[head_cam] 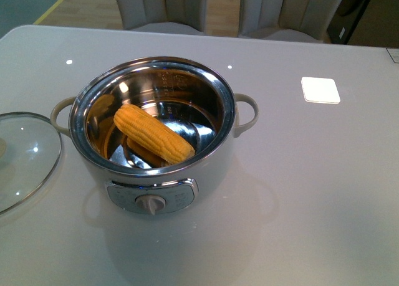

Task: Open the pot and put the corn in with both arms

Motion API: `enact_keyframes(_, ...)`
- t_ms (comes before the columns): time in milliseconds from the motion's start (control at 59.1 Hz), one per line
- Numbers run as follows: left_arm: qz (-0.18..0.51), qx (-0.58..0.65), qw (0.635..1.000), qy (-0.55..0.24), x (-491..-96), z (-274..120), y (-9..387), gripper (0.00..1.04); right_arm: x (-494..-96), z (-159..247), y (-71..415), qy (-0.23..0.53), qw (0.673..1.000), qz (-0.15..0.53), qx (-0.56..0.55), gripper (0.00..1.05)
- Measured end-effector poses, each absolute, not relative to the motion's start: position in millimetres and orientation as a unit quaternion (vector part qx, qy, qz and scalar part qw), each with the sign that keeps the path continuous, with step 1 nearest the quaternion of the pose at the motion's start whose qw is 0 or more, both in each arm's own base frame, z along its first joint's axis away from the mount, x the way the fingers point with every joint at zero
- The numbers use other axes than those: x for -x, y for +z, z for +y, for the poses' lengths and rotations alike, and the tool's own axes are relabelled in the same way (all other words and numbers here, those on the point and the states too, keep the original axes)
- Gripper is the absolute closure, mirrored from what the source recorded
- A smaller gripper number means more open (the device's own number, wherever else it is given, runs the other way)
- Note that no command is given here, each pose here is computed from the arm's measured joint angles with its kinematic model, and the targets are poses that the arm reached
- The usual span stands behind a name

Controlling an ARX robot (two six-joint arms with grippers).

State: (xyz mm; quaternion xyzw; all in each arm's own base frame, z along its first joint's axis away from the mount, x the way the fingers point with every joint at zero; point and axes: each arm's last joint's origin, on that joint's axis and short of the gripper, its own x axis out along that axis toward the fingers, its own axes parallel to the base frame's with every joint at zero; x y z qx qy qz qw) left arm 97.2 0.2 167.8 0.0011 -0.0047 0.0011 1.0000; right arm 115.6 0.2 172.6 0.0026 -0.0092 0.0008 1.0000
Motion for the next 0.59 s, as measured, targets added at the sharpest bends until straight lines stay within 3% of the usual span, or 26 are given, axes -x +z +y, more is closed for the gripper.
enact_keyframes(592,-0.005,-0.001,1.0,0.001,-97,0,168,0.07,-97,0,169,0.0,1.0,-0.006,-0.002,1.03)
